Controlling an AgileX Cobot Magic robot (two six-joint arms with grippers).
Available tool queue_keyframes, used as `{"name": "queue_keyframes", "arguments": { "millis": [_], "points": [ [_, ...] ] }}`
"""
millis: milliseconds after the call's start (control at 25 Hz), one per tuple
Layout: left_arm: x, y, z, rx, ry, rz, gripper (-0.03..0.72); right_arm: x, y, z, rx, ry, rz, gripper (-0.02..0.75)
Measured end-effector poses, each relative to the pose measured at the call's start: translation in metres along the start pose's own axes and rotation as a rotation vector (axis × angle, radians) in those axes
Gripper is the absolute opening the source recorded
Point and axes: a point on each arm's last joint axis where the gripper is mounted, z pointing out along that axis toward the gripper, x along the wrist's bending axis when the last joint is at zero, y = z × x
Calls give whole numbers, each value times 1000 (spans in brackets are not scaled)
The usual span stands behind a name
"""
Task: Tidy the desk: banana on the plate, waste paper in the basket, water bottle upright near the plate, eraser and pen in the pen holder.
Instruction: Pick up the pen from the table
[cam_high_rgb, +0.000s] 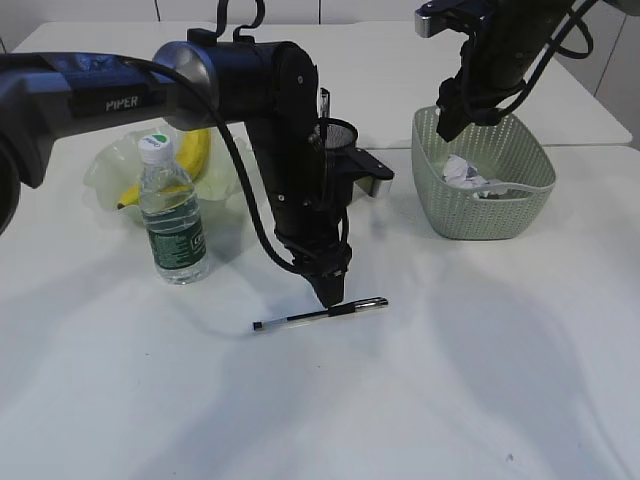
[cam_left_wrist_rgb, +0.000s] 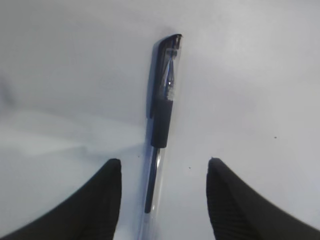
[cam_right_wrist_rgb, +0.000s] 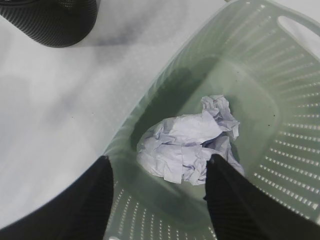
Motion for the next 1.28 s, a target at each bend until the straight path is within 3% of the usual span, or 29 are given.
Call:
{"name": "queue_keyframes", "arguments": {
  "millis": [600, 1280],
  "points": [
    [-10, 10, 7, -36, 16, 34, 385, 0, 0, 0, 0, 0, 0, 442],
    [-4, 9, 32, -26, 15, 28, 385, 0, 0, 0, 0, -1, 0, 442]
  ]
}}
